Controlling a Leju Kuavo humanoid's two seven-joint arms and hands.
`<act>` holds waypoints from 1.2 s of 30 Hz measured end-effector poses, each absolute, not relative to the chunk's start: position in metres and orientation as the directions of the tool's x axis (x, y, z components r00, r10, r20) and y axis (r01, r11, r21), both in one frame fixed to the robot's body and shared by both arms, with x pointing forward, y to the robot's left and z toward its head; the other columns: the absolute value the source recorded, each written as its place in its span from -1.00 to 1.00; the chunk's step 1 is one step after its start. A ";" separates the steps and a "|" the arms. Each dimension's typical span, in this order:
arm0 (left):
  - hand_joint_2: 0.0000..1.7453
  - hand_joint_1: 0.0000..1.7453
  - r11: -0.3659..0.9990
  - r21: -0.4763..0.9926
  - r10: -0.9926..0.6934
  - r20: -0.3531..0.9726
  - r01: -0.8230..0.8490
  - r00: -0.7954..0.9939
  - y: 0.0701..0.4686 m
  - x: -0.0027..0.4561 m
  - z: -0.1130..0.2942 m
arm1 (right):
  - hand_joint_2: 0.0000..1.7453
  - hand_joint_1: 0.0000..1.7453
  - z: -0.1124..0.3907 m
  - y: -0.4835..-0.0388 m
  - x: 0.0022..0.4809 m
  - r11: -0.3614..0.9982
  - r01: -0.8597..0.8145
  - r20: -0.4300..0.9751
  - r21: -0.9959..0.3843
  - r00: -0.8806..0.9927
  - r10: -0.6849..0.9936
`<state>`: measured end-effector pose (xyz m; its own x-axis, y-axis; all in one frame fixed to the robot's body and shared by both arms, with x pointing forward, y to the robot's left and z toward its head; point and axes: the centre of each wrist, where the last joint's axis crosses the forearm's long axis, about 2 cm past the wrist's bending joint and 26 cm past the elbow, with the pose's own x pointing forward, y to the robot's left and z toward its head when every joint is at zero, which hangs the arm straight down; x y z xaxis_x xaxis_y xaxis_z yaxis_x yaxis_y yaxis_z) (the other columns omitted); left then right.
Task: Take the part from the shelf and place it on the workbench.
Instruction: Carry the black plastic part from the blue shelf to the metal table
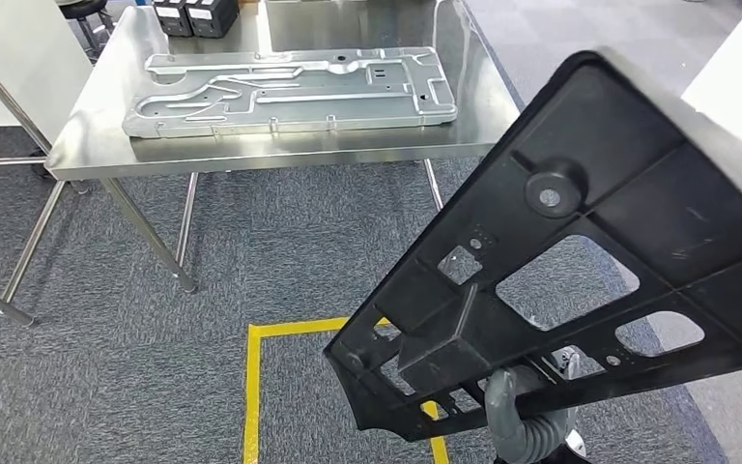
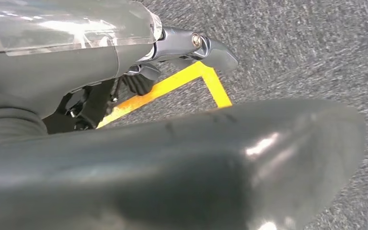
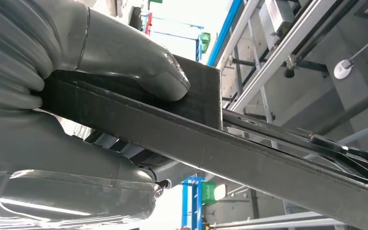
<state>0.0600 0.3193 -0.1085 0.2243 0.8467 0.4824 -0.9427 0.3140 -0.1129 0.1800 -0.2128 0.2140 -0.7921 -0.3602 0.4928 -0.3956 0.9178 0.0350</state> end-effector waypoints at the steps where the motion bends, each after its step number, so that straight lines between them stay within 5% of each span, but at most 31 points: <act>1: -1.00 -1.00 0.315 -0.113 0.846 0.484 -0.942 0.224 0.319 0.060 -0.108 | 1.00 1.00 0.214 -0.213 0.180 0.919 -0.393 0.493 0.036 -0.793 -0.358; 36: -1.00 -1.00 0.337 -0.110 0.836 0.492 -0.935 0.243 0.320 0.066 -0.108 | 1.00 1.00 0.220 -0.208 0.181 0.929 -0.365 0.470 0.058 -0.811 -0.348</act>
<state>0.0657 0.3202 -0.1076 0.2434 0.8360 0.4917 -0.9352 0.3367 -0.1095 0.1809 -0.2083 0.2202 -0.8110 -0.3480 0.4704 -0.3650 0.9292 0.0580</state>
